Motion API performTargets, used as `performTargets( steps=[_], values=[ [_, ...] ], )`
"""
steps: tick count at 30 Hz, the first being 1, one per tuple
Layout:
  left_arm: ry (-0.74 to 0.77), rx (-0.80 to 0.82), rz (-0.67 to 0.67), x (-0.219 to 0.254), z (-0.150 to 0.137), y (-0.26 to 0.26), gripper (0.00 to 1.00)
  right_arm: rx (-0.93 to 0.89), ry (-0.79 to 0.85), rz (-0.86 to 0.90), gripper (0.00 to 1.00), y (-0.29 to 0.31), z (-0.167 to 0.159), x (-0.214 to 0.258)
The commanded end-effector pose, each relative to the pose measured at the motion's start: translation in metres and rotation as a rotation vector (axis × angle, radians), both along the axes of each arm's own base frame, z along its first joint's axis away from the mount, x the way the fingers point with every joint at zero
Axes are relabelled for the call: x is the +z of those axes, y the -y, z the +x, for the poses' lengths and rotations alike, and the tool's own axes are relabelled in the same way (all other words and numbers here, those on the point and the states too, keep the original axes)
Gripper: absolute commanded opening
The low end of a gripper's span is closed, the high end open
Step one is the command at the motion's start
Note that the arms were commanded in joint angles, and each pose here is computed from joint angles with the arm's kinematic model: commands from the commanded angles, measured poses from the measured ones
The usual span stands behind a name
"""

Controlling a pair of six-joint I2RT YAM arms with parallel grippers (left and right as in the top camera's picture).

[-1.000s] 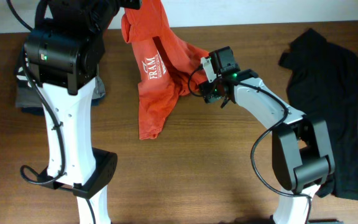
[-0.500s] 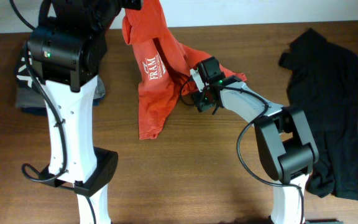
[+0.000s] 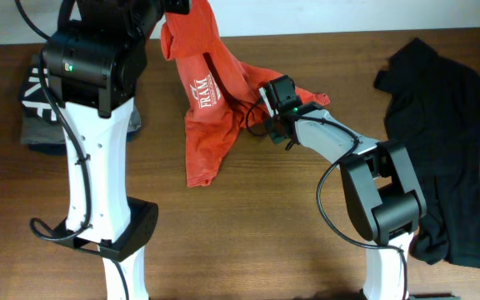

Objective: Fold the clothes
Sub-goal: 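Grasp the hanging t-shirt edge with the right gripper, then stretch the t-shirt between both grippers, pulling right gripper rightward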

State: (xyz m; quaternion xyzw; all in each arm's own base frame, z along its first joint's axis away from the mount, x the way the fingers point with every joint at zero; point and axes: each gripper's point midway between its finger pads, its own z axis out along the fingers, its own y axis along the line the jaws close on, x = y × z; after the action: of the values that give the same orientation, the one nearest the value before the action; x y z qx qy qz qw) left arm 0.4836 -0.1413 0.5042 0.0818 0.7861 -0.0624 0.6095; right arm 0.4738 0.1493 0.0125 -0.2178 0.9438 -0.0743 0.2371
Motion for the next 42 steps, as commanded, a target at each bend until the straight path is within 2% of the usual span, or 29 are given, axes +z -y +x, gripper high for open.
performTargets(
  steps=[1, 5, 11, 12, 14, 17, 20, 25, 28, 36, 39, 42],
  values=[
    [-0.007, 0.026, 0.005, -0.005, 0.005, -0.005, 0.01, -0.022, 0.093, 0.016, 0.04, 0.001, 0.011, 0.049],
    [0.0, 0.026, 0.003, -0.002, 0.004, -0.006, 0.01, -0.03, 0.14, 0.036, 0.04, 0.004, 0.011, 0.096],
    [0.012, 0.066, 0.064, 0.009, -0.014, -0.022, 0.01, -0.184, 0.366, 0.179, 0.04, 0.055, 0.004, 0.256],
    [0.018, 0.089, 0.068, 0.014, -0.02, -0.028, 0.01, -0.2, 0.425, 0.209, 0.04, 0.068, -0.005, 0.294],
    [0.043, 0.099, 0.073, 0.026, -0.03, -0.033, 0.01, -0.217, 0.489, 0.237, 0.04, 0.084, -0.019, 0.337],
    [0.123, 0.128, 0.059, 0.061, -0.062, -0.05, 0.01, -0.235, 0.597, 0.262, 0.04, 0.103, -0.057, 0.407],
    [0.192, 0.147, 0.046, 0.089, -0.093, -0.063, 0.01, -0.23, 0.67, 0.286, 0.04, 0.109, -0.088, 0.451],
    [0.294, 0.16, 0.006, 0.128, -0.151, -0.082, 0.01, -0.225, 0.74, 0.31, 0.04, 0.117, -0.136, 0.495],
    [0.375, 0.164, -0.028, 0.154, -0.197, -0.097, 0.01, -0.226, 0.765, 0.322, 0.04, 0.124, -0.17, 0.513],
    [0.532, 0.144, -0.093, 0.19, -0.299, -0.125, 0.01, -0.267, 0.835, 0.409, 0.04, 0.139, -0.252, 0.537],
    [0.547, 0.134, -0.098, 0.192, -0.315, -0.129, 0.01, -0.29, 0.827, 0.434, 0.04, 0.143, -0.269, 0.534],
    [0.521, 0.133, -0.088, 0.187, -0.309, -0.127, 0.01, -0.319, 0.771, 0.442, 0.04, 0.143, -0.271, 0.521]
  ],
)
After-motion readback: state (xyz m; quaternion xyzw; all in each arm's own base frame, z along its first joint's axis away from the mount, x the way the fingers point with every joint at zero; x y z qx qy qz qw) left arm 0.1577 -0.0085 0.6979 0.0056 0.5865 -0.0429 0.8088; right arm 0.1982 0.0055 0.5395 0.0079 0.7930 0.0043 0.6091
